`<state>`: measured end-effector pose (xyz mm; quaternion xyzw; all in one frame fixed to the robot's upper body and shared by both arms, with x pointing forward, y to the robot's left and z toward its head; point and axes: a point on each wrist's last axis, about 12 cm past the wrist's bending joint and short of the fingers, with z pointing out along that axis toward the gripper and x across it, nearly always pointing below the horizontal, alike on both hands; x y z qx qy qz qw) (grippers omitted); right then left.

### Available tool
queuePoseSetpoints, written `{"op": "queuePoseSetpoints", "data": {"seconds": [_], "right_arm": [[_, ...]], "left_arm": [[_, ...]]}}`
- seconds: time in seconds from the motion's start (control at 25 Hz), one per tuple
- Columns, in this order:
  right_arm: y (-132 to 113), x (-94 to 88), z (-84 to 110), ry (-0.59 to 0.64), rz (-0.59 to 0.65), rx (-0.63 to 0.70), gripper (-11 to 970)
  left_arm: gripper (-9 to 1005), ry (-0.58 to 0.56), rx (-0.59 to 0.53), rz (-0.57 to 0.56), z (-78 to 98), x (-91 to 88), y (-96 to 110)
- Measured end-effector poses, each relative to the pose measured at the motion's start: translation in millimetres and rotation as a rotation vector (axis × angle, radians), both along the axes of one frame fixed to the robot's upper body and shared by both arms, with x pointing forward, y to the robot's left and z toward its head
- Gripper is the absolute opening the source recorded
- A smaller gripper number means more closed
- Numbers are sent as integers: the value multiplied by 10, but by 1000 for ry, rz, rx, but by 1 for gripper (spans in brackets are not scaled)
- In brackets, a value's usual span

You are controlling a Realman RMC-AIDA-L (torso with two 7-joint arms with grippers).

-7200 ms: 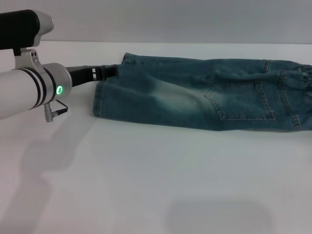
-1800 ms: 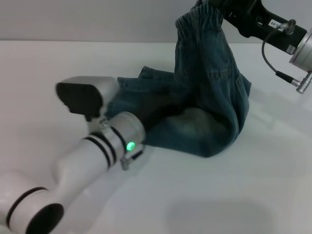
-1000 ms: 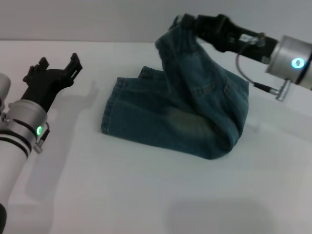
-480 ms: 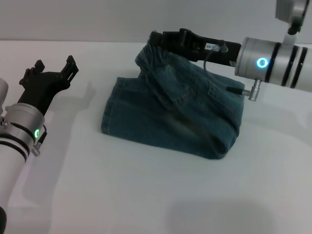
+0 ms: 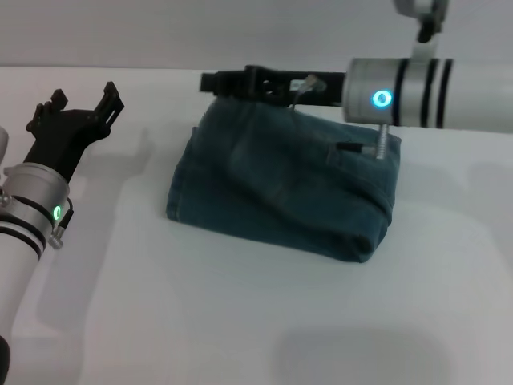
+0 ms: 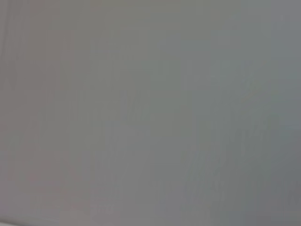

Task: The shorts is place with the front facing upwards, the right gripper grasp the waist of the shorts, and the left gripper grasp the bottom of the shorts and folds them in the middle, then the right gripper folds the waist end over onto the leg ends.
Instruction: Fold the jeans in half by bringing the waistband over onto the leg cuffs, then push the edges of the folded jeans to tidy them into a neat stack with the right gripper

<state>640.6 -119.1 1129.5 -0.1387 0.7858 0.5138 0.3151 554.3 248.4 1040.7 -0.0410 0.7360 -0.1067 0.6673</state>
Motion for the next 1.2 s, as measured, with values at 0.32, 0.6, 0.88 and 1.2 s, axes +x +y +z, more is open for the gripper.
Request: {"op": "queuePoseSetpoints", "data": {"seconds": [0.32,0.6,0.88,1.2], "right_arm": [[-18,24,-59,-102,-7,-86,422],[-623,392,-221,-360,-403,-501,595],[-935,545,-85,-534,-805,-900,568],[-658,50,-321,-905,-827,-911,538]], "left_arm": [[860,-6,-1,9,-16,-23,38],[860,-16,0,14,-24,-38,65],[859,-30,17,-30,-50,-53,-17],[859,-23,-3,-40,-59,-46,-37]]}}
